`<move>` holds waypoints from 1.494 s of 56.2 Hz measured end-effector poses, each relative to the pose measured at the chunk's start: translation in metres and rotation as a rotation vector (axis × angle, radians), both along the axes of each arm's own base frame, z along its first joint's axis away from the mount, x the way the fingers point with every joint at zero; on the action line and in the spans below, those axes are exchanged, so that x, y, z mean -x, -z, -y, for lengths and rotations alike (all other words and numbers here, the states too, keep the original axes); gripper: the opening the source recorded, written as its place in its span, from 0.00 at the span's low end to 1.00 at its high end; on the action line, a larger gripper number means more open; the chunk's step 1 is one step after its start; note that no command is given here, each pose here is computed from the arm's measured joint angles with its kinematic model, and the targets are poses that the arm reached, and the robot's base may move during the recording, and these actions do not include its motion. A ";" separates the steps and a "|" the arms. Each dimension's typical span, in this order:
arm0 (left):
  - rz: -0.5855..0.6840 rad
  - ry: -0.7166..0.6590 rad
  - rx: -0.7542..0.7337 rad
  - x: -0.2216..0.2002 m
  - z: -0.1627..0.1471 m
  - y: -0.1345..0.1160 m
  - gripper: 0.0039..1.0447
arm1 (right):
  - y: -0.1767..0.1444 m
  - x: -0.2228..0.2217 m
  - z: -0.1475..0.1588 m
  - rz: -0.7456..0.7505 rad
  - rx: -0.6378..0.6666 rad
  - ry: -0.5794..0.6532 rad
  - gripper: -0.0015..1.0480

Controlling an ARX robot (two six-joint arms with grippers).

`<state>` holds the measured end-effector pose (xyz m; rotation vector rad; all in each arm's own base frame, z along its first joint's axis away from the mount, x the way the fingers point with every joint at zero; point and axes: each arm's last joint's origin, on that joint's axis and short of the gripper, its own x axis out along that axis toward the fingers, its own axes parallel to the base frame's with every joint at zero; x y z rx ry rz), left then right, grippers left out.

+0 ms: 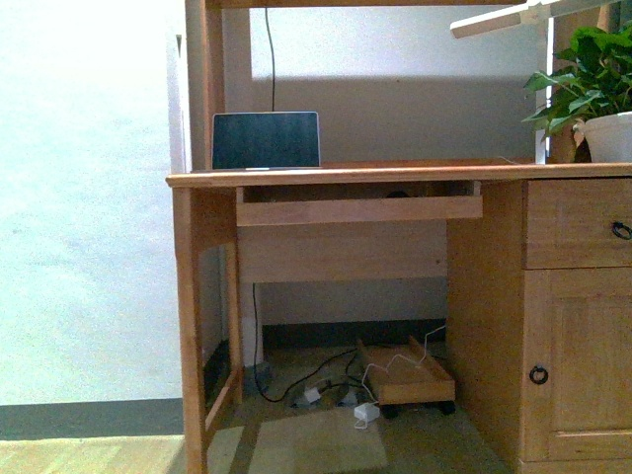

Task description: Place mouse

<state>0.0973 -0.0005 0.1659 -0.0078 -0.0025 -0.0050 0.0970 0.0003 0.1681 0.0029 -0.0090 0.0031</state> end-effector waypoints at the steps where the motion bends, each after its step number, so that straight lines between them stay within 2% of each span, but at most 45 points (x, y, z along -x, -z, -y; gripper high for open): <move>1: 0.000 0.000 0.000 0.000 0.000 0.000 0.93 | 0.000 0.000 0.000 0.000 0.000 0.000 0.93; 84: 0.000 0.000 0.000 0.000 0.000 0.000 0.93 | 0.000 0.000 0.000 0.000 0.000 0.000 0.93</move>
